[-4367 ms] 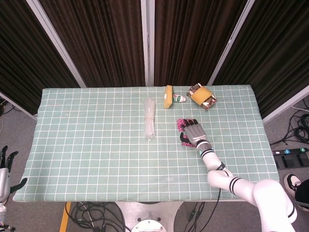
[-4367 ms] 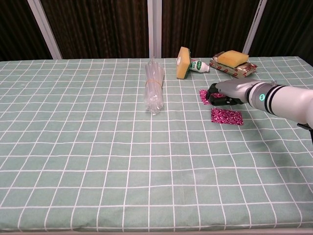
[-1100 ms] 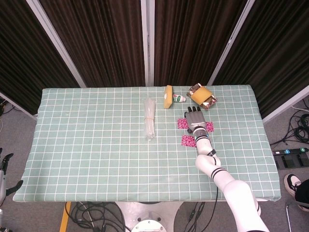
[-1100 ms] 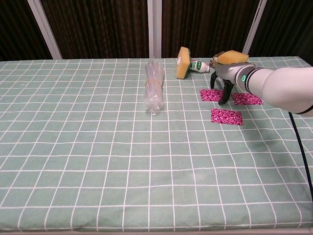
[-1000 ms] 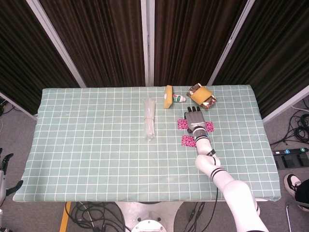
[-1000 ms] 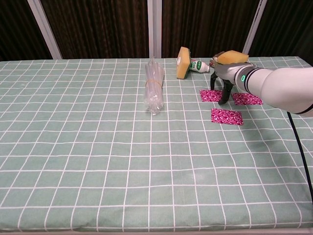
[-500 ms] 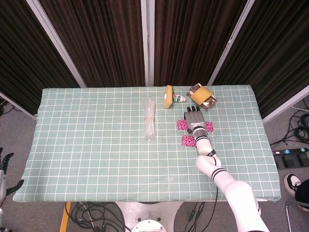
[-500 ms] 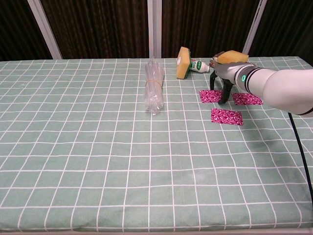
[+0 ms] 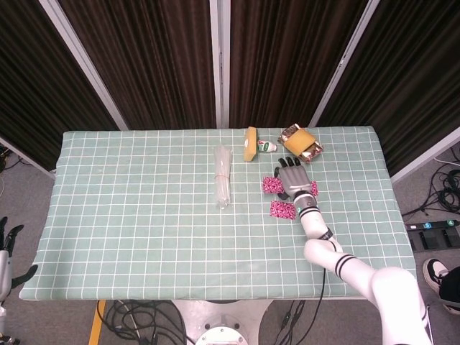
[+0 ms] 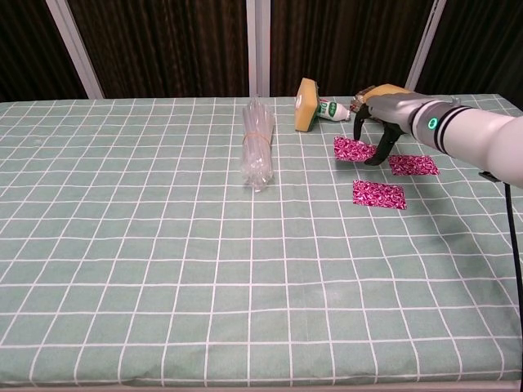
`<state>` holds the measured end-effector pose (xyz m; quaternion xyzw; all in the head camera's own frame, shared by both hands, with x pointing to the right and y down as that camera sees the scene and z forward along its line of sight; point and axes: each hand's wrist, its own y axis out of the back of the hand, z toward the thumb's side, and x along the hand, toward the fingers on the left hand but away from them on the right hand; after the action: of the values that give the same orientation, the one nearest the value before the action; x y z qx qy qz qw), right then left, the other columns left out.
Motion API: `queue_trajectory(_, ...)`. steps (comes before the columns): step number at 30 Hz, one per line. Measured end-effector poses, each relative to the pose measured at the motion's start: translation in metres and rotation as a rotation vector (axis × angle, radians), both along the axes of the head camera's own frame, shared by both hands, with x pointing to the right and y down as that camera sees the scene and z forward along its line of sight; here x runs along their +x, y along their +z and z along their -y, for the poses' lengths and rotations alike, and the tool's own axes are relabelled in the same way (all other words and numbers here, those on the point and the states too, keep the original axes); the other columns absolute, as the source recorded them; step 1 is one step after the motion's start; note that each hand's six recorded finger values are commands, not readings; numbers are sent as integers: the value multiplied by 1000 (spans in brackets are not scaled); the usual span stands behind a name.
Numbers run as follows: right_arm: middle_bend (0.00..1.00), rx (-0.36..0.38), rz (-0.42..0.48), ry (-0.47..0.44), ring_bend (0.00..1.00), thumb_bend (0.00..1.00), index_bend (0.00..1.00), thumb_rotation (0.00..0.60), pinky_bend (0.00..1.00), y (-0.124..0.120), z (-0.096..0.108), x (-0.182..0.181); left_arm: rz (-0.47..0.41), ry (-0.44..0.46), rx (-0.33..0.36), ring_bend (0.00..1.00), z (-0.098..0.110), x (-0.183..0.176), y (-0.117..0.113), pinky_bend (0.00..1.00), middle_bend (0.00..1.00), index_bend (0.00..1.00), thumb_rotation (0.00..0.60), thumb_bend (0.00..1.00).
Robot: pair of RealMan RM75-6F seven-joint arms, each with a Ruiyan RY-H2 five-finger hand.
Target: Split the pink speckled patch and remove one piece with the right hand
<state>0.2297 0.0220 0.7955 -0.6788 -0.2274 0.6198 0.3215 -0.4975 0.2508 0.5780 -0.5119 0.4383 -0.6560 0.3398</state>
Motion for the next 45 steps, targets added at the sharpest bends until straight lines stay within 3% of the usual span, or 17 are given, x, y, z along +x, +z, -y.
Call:
queue_trajectory(7, 73, -36, 9, -21, 0, 153, 353, 529, 0, -23, -37, 8, -14, 10, 5, 92, 3, 2, 2, 127, 88, 219, 600, 204)
queue_trajectory(14, 74, -73, -82, -16, 0, 152, 352, 527, 0, -32, -67, 37, -21, 9, 6, 92, 2, 1, 4, 127, 88, 219, 600, 204)
queue_trajectory(45, 69, -91, -86, -41, 0, 154, 310, 509, 0, -11, -65, 18, -21, -6, -5, 92, -4, -2, 6, 127, 88, 219, 600, 204)
